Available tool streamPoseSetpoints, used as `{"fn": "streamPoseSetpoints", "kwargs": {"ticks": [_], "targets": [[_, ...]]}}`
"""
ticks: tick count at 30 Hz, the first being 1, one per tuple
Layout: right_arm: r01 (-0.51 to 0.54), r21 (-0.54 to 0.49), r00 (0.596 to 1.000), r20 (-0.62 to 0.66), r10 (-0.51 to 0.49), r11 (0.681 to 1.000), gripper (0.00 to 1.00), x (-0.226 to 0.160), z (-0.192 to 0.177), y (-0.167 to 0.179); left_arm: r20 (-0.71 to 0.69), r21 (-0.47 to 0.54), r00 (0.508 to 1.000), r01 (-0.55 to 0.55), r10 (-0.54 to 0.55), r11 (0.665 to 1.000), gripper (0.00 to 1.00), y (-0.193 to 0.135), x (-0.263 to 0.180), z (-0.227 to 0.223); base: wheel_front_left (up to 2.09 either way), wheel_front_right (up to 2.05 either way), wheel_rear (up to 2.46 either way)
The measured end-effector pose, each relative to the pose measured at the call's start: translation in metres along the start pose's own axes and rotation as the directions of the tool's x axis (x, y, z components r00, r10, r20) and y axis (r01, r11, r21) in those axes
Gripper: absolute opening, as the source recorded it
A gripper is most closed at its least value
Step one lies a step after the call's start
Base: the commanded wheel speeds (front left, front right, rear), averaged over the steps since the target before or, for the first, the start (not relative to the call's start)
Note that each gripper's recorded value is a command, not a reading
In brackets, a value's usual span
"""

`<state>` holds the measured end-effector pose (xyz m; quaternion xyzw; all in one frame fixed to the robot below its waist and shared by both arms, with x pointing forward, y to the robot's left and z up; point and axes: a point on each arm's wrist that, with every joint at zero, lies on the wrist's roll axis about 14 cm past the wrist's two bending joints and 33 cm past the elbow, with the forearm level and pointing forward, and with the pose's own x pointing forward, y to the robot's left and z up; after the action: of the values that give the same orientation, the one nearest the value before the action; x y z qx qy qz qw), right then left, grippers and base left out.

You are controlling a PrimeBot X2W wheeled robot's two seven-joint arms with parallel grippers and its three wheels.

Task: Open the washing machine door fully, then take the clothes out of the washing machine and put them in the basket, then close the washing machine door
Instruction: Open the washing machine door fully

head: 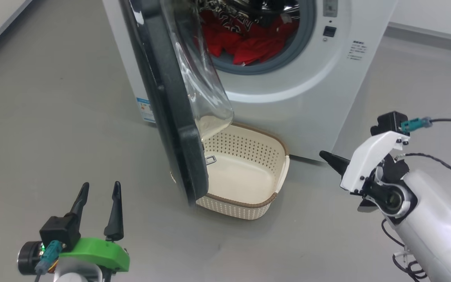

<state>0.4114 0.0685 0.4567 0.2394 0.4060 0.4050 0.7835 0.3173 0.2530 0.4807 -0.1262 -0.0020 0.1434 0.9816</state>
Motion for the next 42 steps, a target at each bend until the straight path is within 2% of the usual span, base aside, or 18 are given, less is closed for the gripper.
{"fn": "streamPoseSetpoints", "kwargs": {"ticks": [5,9,11,15,16,17,22,25,29,30,32,34,39,42], "targets": [[0.104,-0.129,0.984,0.158,-0.083,0.986,0.00,-0.031,0.002,-0.020,-0.001,-0.003,1.000,0.018,-0.018,1.000,1.00,-0.003,0.002,-0.001,0.00,0.00,0.00],[0.204,-0.270,0.955,0.266,-0.131,0.941,0.00,-0.060,0.003,-0.034,-0.006,-0.002,0.999,0.044,-0.044,0.999,1.00,-0.009,0.003,-0.004,0.00,0.00,0.00],[0.237,-0.296,0.935,0.327,-0.136,0.925,0.00,-0.074,0.004,-0.037,-0.009,-0.003,0.998,0.057,-0.057,0.998,1.00,-0.012,0.003,-0.005,0.00,0.00,0.00],[0.301,-0.287,0.877,0.457,-0.146,0.909,0.00,-0.098,0.006,-0.039,-0.007,-0.002,0.995,0.099,-0.099,0.995,1.00,-0.023,0.005,-0.005,0.00,0.00,0.00],[0.345,-0.276,0.840,0.518,-0.163,0.897,0.00,-0.112,0.007,-0.044,-0.007,-0.005,0.991,0.131,-0.131,0.991,1.00,-0.032,0.007,-0.005,0.00,0.00,0.00],[0.345,-0.276,0.840,0.518,-0.163,0.897,0.00,-0.112,0.007,-0.044,-0.007,-0.005,0.991,0.131,-0.131,0.991,1.00,-0.032,0.007,-0.005,0.00,0.00,0.00],[0.460,-0.203,0.730,0.641,-0.238,0.864,0.00,-0.147,0.005,-0.062,-0.002,-0.002,0.982,0.191,-0.191,0.982,1.00,-0.049,0.010,-0.004,0.00,0.00,0.00],[0.531,-0.136,0.674,0.667,-0.319,0.836,0.00,-0.165,-0.014,-0.081,-0.005,0.005,0.975,0.224,-0.224,0.975,1.00,-0.058,0.011,-0.005,0.00,0.00,0.00],[0.550,-0.099,0.658,0.663,-0.357,0.829,0.00,-0.170,-0.024,-0.087,-0.010,0.006,0.972,0.236,-0.236,0.972,1.00,-0.060,0.011,-0.007,0.00,0.00,0.00],[0.549,-0.094,0.653,0.668,-0.356,0.831,0.03,-0.171,-0.024,-0.086,-0.010,0.005,0.972,0.235,-0.235,0.972,1.00,-0.060,0.011,-0.007,0.00,0.00,0.00],[0.547,-0.095,0.650,0.674,-0.350,0.831,0.62,-0.171,-0.022,-0.083,-0.013,0.001,0.973,0.231,-0.231,0.973,1.00,-0.059,0.011,-0.008,0.00,0.00,0.00],[0.553,-0.120,0.654,0.676,-0.340,0.825,1.00,-0.171,-0.024,-0.081,-0.015,-0.005,0.973,0.231,-0.231,0.973,1.00,-0.060,0.011,-0.009,0.00,0.00,0.00],[0.568,-0.111,0.633,0.693,-0.346,0.816,1.00,-0.176,-0.024,-0.080,-0.017,-0.014,0.972,0.235,-0.236,0.972,1.00,-0.062,0.010,-0.010,0.00,0.00,0.00],[0.586,-0.135,0.612,0.720,-0.327,0.799,1.00,-0.181,-0.016,-0.075,-0.017,-0.015,0.971,0.238,-0.238,0.971,1.00,-0.063,0.010,-0.011,0.00,0.00,0.00]]}}
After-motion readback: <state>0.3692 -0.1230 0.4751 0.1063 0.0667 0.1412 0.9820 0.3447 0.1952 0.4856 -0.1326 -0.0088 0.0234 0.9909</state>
